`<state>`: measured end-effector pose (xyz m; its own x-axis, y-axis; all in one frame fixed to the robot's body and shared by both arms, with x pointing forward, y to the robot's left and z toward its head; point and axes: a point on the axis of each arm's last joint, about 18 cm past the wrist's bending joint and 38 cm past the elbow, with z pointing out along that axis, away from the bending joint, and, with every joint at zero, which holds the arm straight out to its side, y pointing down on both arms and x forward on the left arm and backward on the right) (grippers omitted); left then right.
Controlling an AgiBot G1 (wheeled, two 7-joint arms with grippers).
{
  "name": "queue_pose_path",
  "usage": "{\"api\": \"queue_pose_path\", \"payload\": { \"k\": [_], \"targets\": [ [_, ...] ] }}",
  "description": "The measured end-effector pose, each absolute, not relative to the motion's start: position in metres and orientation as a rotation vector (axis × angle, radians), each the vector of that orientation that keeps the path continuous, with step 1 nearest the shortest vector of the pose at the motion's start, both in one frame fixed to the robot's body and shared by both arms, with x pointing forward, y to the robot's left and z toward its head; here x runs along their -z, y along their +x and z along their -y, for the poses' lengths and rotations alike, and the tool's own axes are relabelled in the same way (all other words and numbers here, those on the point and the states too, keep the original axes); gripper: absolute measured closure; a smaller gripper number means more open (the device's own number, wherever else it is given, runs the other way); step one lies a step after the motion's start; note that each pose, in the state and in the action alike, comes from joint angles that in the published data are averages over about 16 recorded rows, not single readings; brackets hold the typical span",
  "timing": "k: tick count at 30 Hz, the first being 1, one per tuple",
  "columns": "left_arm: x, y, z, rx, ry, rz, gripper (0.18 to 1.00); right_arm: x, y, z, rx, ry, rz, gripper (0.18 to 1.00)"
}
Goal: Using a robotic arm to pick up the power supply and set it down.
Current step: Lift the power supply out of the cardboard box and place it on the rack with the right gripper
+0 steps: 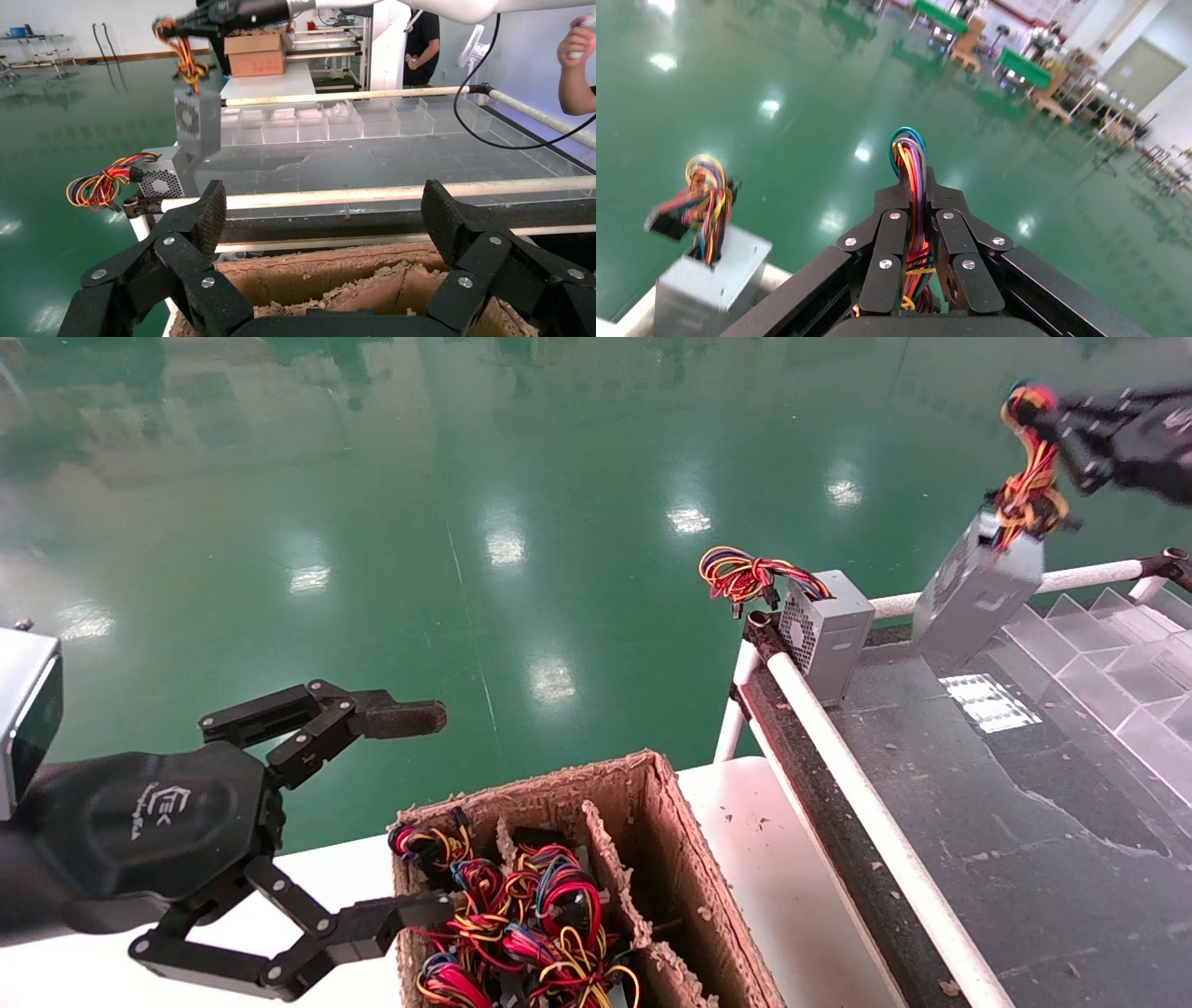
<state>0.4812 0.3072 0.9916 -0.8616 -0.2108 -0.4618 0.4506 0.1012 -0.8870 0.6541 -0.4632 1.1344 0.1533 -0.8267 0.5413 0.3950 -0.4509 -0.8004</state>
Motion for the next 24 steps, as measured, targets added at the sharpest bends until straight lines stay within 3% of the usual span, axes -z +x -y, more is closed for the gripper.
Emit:
{"api": "queue_pose_path", "payload": {
  "k": [11, 24],
  "targets": [
    [-0.992, 0.481, -0.307, 1.811, 0.234, -1.905, 0.184, -1.106, 0.696, 0.437, 1.479, -1.492, -0.522, 0.963],
    [-0.992, 0.481, -0.307, 1.811, 0.234, -1.905, 0.184, -1.117, 0.721, 0.389, 1.502, -1.529, -0.476, 0.963]
  ]
}}
